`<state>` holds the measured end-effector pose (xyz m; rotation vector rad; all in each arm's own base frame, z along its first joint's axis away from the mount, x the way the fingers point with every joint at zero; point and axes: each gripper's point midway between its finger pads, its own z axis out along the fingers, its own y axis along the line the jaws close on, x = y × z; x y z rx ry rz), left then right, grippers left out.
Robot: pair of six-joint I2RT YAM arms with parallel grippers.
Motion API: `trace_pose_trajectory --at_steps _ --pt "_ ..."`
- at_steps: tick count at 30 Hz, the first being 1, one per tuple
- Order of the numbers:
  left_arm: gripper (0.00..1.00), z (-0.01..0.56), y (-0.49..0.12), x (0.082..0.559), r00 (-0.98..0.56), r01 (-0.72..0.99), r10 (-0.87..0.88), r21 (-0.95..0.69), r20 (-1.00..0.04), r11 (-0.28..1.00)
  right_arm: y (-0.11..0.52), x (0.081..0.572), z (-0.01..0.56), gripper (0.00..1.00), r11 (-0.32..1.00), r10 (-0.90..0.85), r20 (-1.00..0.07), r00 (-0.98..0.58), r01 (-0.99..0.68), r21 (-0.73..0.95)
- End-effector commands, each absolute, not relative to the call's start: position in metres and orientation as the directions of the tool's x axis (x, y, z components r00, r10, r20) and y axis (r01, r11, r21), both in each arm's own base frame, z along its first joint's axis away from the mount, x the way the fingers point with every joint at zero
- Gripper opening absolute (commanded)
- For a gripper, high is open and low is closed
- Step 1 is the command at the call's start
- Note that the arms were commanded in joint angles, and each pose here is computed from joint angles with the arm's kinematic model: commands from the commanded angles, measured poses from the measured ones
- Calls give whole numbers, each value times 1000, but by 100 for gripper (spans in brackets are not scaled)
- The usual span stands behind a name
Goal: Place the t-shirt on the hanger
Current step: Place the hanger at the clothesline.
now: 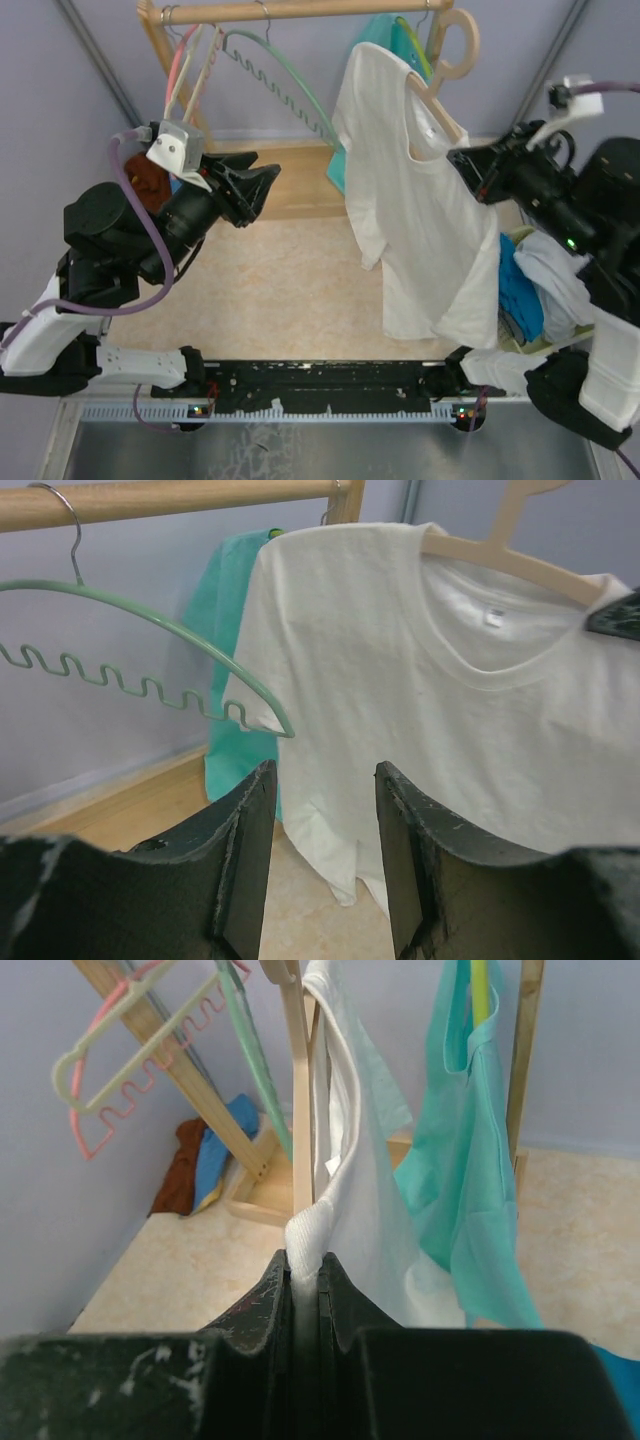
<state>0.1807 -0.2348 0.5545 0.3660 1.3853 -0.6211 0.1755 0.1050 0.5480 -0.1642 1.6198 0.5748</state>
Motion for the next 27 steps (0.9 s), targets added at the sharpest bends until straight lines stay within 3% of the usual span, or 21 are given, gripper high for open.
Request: trace_pose_trajectory --at_steps 1,27 --pt "50 551 -230 177 44 612 -202 -134 -978 779 124 228 546 0 897 193 -968 -158 -372 240" --pt "49 541 -228 167 3 651 -187 -140 -982 746 176 369 582 0 939 241 -969 50 -266 219"
